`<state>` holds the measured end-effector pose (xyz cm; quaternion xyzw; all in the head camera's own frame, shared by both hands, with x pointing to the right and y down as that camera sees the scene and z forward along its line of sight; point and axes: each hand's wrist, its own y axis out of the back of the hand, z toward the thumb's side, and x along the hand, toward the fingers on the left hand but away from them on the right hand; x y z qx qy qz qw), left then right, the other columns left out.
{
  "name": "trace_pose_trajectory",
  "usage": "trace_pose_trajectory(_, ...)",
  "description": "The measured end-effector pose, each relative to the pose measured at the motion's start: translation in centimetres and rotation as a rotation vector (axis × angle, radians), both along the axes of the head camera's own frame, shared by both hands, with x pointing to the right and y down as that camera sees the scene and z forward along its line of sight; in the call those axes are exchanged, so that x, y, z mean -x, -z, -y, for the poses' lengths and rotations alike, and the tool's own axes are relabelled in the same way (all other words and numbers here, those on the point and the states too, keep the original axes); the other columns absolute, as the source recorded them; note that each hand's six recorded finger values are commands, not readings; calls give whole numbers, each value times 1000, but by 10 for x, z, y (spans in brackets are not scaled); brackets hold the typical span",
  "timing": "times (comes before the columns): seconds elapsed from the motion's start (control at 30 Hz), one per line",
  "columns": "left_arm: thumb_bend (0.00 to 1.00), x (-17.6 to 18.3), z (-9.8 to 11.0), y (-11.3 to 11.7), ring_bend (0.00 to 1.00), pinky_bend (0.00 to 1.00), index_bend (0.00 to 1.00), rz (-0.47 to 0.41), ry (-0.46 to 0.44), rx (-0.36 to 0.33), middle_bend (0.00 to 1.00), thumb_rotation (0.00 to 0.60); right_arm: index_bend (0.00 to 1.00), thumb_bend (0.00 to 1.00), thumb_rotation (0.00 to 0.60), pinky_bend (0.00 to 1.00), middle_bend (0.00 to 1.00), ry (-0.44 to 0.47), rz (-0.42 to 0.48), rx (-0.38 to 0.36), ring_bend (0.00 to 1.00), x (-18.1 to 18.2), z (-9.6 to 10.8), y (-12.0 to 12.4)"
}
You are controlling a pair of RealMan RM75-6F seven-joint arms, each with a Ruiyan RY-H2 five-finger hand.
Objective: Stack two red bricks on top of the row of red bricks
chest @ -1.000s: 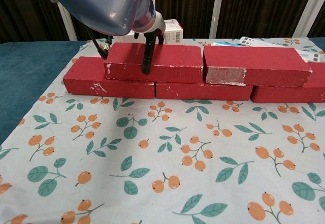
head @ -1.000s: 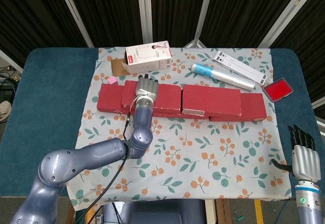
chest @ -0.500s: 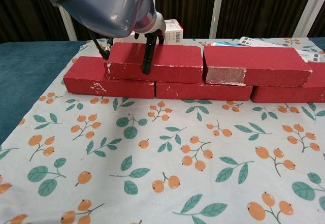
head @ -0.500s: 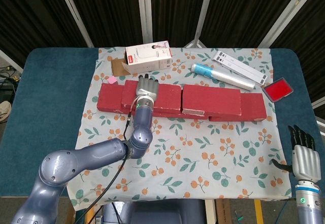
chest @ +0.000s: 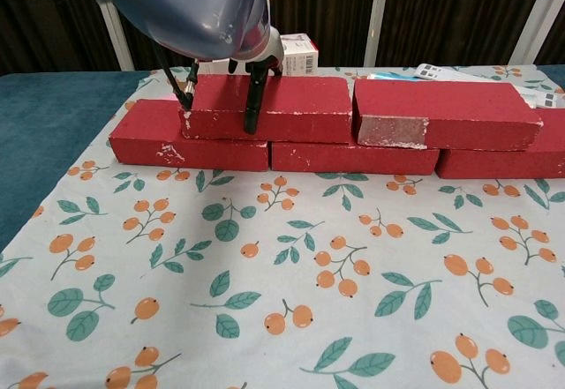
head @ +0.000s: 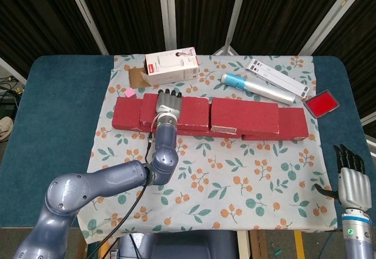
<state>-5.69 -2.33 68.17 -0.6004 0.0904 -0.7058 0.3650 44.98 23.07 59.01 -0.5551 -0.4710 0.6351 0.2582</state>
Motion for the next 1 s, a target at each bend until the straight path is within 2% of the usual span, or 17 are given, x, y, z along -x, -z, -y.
trace_pose_trajectory(0.47, 0, -2, 11, 10, 0, 85, 0, -6, -8, -59, 0, 600, 0, 19, 600, 0, 0, 0, -5, 5, 0, 0, 0, -1)
trace_pose_trajectory(0.63, 0, -4, 18, 25, 0, 86, 0, -13, -24, -98, 0, 600, 0, 19, 600, 0, 0, 0, -8, 10, 0, 0, -1, -2)
trace_pose_trajectory(0.9, 0, -3, 14, 53, 0, 89, 0, -58, -40, -94, 0, 600, 0, 19, 600, 0, 0, 4, -9, 20, 0, 2, -1, -3)
trace_pose_trajectory(1.0, 0, 8, 16, 66, 0, 93, 0, -36, -26, -100, 0, 600, 0, 20, 600, 0, 0, 5, -6, 18, 0, 3, -1, -3)
